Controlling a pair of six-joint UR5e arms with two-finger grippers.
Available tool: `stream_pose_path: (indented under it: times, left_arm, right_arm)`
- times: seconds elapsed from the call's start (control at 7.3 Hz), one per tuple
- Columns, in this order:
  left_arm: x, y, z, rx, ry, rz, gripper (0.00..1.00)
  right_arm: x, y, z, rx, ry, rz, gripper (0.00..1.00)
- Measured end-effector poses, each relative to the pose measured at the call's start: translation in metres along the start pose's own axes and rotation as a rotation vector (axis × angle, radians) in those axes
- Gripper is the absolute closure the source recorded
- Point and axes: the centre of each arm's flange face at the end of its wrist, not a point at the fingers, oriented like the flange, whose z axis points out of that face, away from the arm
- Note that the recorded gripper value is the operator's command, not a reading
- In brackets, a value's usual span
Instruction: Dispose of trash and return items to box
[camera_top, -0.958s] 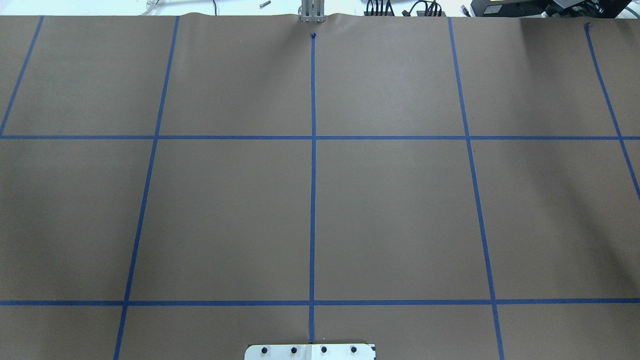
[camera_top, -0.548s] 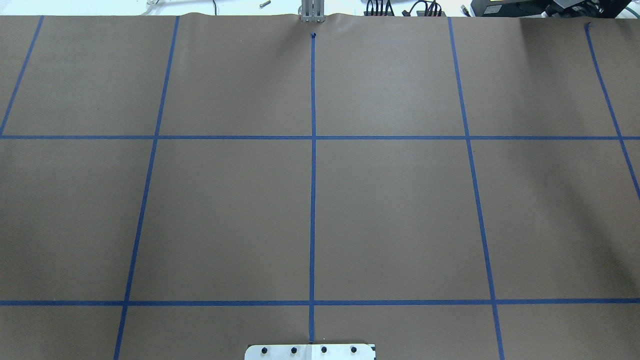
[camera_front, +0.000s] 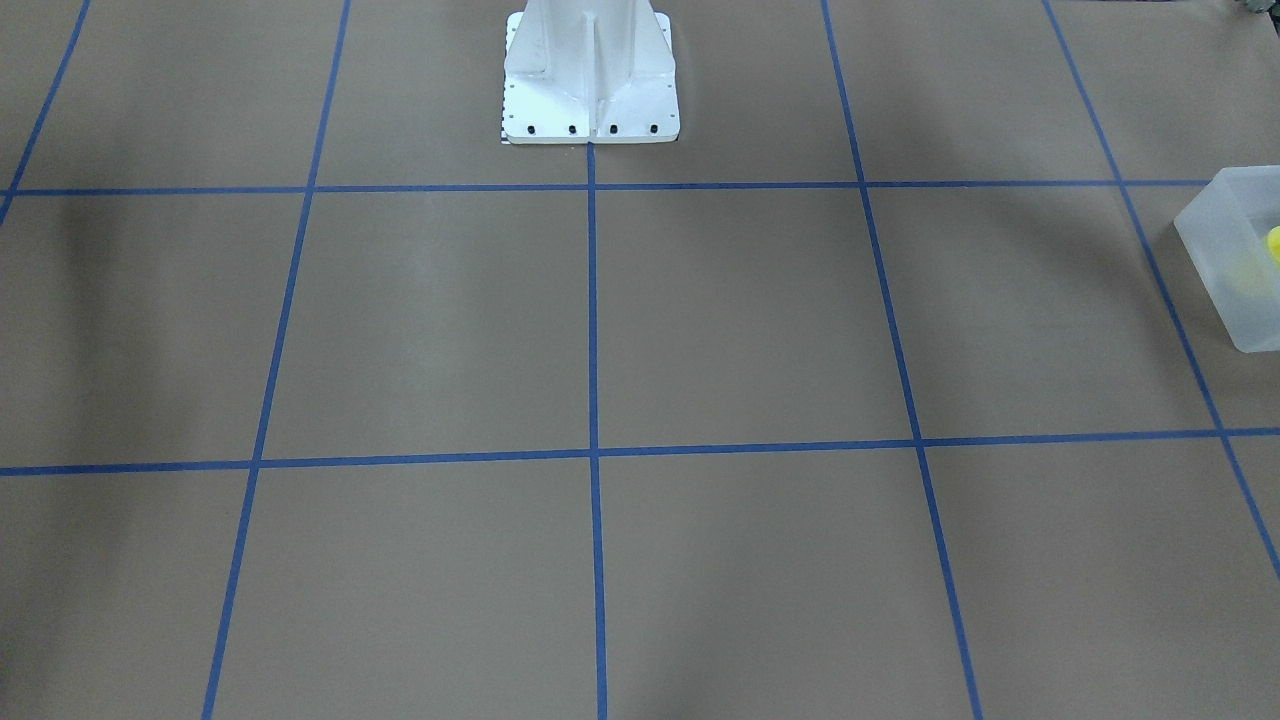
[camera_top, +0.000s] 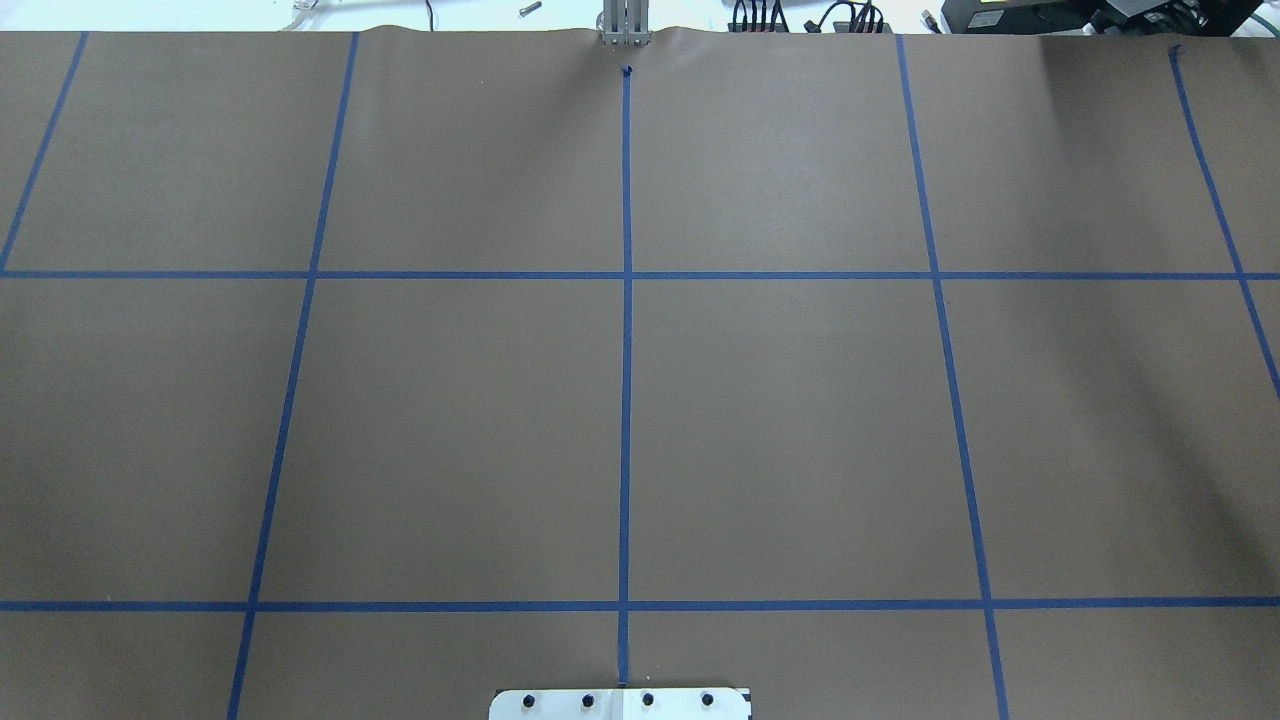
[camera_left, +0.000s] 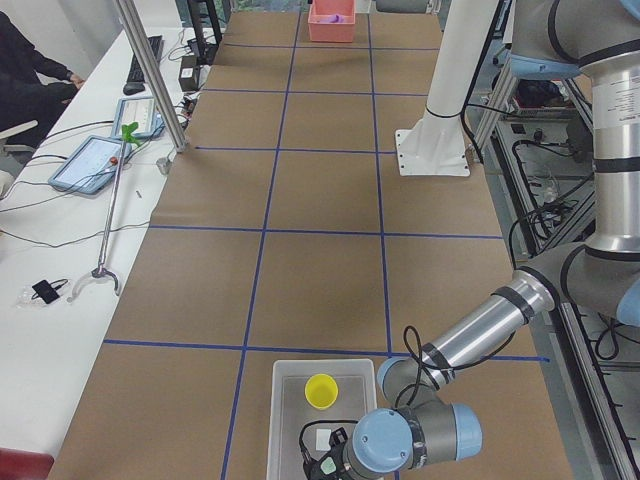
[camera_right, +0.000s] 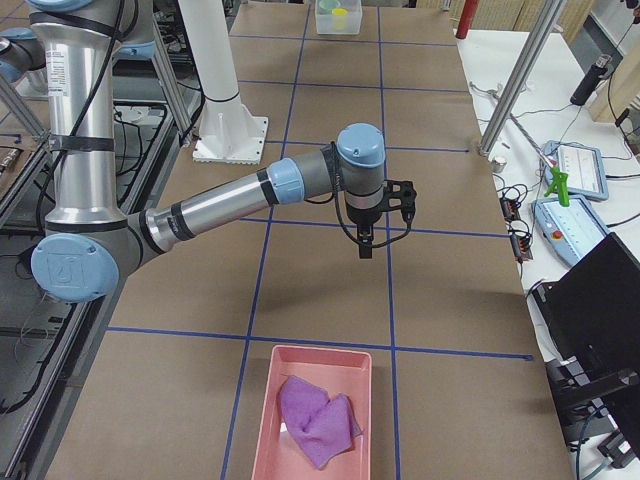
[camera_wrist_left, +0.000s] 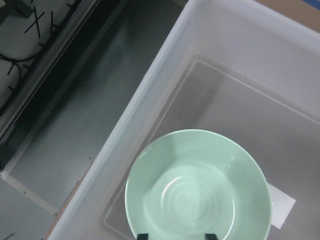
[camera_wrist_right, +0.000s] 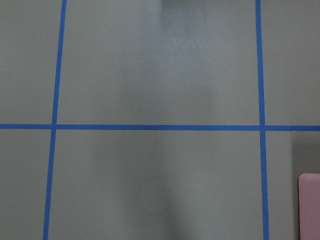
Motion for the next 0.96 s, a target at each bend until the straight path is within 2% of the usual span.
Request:
stream_pose_path:
  times: [0.41, 0.68, 0.82, 0.96]
  left_arm:
    - [0.066, -0.05, -0.072, 0.152, 0.052, 0.129, 0.02]
    - [0.124, -0.064, -0.125, 0.247, 0.09, 0.233, 0.02]
    - [0.162, -0.06, -0.136, 0.252, 0.118, 0.307, 0.02]
    - [0.2, -0.054, -0.134, 0.215, 0.15, 0.372, 0.02]
  right_arm:
    - [0.003, 0.001, 0.003, -0.005, 0.007, -0.002, 0.0]
    - [0.016, 0.001, 0.016, -0.03, 0.014, 0.017, 0.0]
    - [0.025, -0.001, 0.025, -0.047, 0.018, 0.03, 0.0]
    - [0.032, -0.001, 0.031, -0.059, 0.022, 0.041, 0.0]
